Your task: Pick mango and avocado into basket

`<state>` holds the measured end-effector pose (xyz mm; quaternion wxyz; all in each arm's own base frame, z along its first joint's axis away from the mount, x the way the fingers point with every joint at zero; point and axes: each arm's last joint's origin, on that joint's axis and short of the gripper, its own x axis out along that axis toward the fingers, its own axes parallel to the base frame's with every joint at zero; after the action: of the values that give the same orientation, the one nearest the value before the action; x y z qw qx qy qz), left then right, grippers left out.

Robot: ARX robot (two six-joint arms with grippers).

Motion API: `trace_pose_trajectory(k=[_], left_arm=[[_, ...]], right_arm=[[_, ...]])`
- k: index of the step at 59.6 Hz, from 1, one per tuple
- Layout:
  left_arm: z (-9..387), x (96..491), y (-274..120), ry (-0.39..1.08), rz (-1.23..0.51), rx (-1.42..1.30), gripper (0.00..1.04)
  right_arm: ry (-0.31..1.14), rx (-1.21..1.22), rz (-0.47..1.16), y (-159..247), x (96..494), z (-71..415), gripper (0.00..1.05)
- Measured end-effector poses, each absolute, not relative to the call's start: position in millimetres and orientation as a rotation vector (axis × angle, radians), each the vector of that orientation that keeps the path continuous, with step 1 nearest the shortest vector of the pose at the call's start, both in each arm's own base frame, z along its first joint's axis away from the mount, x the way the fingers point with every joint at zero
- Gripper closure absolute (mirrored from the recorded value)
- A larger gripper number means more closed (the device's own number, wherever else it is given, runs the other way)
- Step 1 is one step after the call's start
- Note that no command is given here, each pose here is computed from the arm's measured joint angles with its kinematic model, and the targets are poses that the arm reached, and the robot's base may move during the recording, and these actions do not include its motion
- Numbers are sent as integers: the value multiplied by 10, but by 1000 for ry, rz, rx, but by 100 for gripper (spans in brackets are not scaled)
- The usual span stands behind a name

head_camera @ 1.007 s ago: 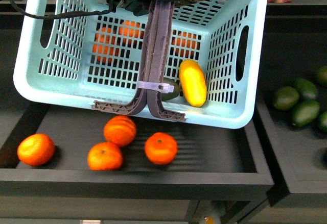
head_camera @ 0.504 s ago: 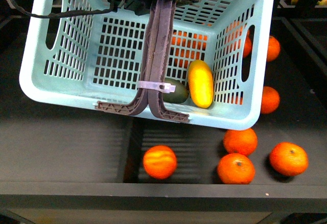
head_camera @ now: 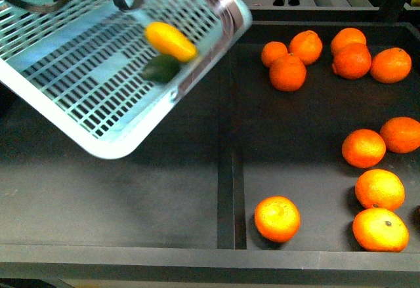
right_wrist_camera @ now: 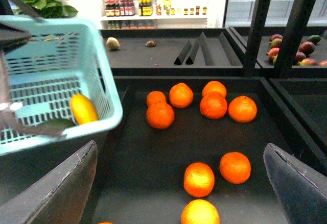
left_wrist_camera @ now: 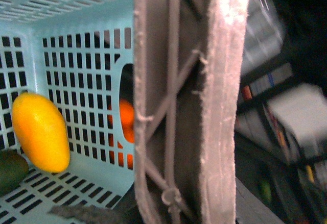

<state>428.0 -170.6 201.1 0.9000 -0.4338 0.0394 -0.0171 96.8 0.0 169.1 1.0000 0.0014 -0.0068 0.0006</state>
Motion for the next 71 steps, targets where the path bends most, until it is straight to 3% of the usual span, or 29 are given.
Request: trace_pose_trajectory(k=[11,19,23,29,44,54,60,71], left_arm=[[2048,4743,-1339,-101,276,-1115,92],[1522,5057,-1060,-59,454,-1271,92],[1297,5161,-1059,-17,486,-1356,92],[1333,5320,-1057,56,405,-1420,92],[1230,5322,-1018,158,440,-1456,92],[1291,5262,-911,282,524,-1372,56],[1379,5194,-895,339,560,-1299,40],[1924,4879,-996,432,619,-1059,7]], right_arm=[[-13,2,-2,0,968,1691,9],[-13,2,0,0,968,1691,9],[-13,3,0,0,968,1691,9],[-13,3,0,0,968,1691,9],[-13,2,0,0,968,1691,9],[-13,2,0,0,968,1691,9],[-13,2,0,0,968,1691,9],[-13,2,0,0,968,1691,9]])
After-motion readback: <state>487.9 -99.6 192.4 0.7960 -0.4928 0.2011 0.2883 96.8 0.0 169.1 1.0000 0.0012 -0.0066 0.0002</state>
